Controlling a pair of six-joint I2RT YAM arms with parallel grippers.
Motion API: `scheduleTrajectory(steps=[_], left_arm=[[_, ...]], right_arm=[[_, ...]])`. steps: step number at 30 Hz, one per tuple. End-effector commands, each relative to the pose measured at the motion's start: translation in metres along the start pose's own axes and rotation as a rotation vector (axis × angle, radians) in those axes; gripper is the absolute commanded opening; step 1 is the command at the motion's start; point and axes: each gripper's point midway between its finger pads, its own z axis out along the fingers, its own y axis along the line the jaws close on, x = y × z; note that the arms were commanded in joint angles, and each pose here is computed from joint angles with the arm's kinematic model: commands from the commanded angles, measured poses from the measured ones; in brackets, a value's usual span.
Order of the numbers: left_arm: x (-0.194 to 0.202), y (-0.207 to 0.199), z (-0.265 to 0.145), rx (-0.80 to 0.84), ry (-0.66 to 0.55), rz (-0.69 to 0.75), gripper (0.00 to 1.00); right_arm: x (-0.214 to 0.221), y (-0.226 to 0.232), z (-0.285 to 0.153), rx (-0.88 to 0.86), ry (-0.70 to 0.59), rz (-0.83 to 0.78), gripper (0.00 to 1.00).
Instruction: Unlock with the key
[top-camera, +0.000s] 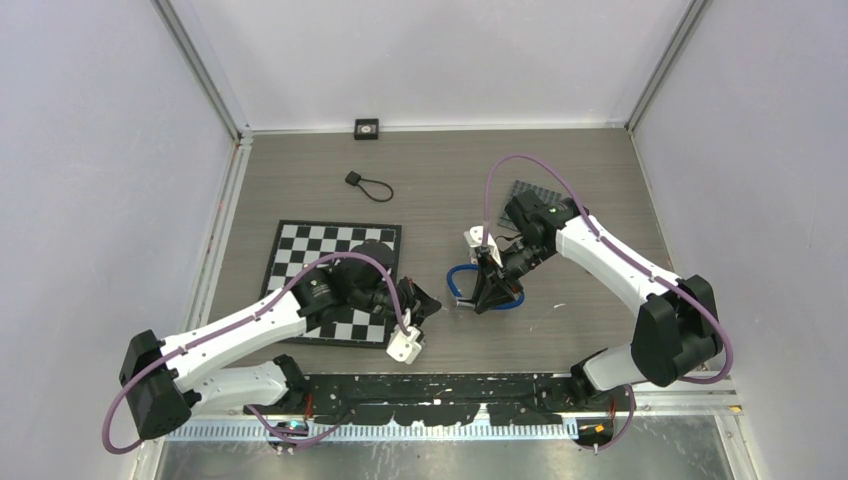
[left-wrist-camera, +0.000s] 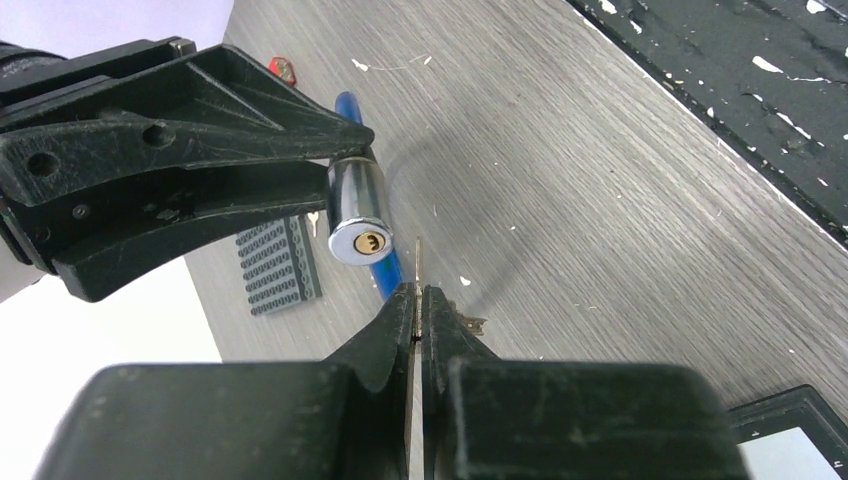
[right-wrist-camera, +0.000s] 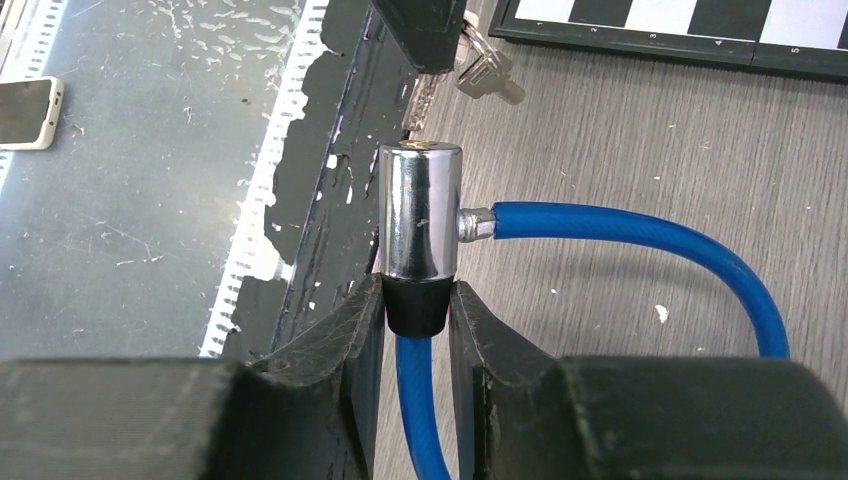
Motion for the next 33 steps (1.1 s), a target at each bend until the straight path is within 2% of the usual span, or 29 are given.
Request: scheduleTrajectory(steps=[1, 6, 33], left_arm=[[-0.009, 0.033, -0.008, -0.093, 0.004, 0.038, 0.00], [-0.005, 0.041, -0.016, -0.130, 0.047, 0.047, 0.00], [-0.012, 0.027, -0.010, -0.086, -0.008, 0.062, 0.00]], right_arm=[[-0.021, 0.001, -0.002, -0.015, -0.066, -0.014, 0.01], [-0.017, 0.002, -0.001, -0.021, -0.064, 0.006, 0.01], [-0.021, -0.001, -0.001, -0.033, -0.091, 0.045, 0.00]])
